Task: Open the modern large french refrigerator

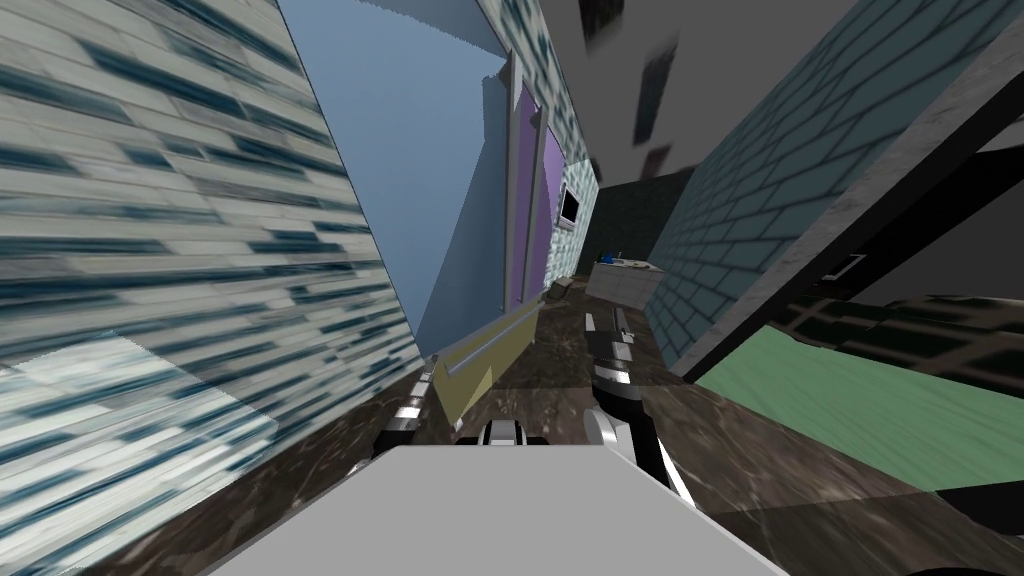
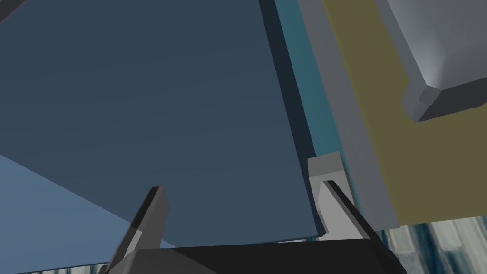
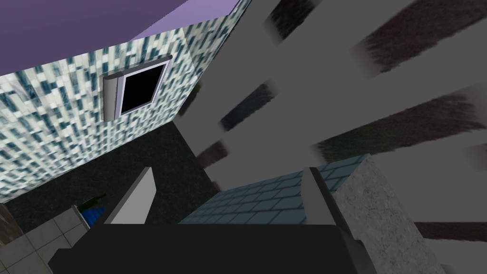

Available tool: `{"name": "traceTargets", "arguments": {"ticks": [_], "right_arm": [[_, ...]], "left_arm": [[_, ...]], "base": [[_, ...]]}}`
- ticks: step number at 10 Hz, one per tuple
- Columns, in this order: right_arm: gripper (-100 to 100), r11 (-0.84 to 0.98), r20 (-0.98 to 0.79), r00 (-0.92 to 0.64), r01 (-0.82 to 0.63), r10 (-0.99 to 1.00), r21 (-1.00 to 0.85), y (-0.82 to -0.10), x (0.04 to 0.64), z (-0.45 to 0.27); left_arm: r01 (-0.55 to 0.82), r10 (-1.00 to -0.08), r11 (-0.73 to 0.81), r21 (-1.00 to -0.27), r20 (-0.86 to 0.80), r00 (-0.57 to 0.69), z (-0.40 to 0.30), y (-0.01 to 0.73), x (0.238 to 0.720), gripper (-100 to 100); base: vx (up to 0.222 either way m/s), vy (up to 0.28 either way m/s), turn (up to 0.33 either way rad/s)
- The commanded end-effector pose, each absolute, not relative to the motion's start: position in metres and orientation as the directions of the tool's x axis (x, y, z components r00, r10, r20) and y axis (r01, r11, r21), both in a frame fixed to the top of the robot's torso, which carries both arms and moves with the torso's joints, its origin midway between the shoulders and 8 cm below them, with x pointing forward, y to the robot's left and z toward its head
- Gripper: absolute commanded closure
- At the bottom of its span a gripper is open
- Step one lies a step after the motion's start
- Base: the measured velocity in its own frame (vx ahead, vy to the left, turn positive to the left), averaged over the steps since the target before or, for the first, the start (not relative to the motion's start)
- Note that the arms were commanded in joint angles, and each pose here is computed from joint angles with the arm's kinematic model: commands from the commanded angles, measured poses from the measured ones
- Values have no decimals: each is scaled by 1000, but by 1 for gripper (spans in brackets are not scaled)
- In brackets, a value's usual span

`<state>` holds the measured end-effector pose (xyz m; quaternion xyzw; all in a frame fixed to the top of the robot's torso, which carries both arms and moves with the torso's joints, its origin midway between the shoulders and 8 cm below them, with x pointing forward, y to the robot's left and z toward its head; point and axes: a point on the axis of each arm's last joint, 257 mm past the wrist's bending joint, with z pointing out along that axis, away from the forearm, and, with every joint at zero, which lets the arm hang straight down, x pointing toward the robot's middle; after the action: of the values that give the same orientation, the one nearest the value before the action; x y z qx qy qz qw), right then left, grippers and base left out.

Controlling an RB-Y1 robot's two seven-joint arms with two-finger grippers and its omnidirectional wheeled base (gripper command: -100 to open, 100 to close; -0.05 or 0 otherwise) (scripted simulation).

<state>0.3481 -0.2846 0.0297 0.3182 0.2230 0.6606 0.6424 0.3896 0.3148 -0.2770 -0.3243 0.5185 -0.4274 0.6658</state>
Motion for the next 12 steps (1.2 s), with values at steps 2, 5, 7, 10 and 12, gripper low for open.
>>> {"name": "traceTargets", "arguments": {"ticks": [2,5,7,10,12], "right_arm": [[0,-75,134,28,-707,991,703,-285,348,30],[0,-75,134,28,-707,991,703,-285,348,30],[0,-75,134,28,-707,991,703,-285,348,30],[0,-75,134,28,-707,991,703,-285,348,30],[0,-75,134,28,-707,991,703,-285,348,30]], "left_arm": [[177,-910,414,-893,-404,87,-306,316,385,-100],[129,-917,397,-909,-390,80,-332,316,379,-100],[91,-925,378,-921,-372,76,-353,313,374,-100],[31,-939,340,-940,-338,71,-385,304,364,-100],[-22,-956,283,-959,-284,72,-412,284,355,-100]], "base": [[34,2,5],[39,4,7],[41,0,7],[58,2,9],[56,-2,11]]}}
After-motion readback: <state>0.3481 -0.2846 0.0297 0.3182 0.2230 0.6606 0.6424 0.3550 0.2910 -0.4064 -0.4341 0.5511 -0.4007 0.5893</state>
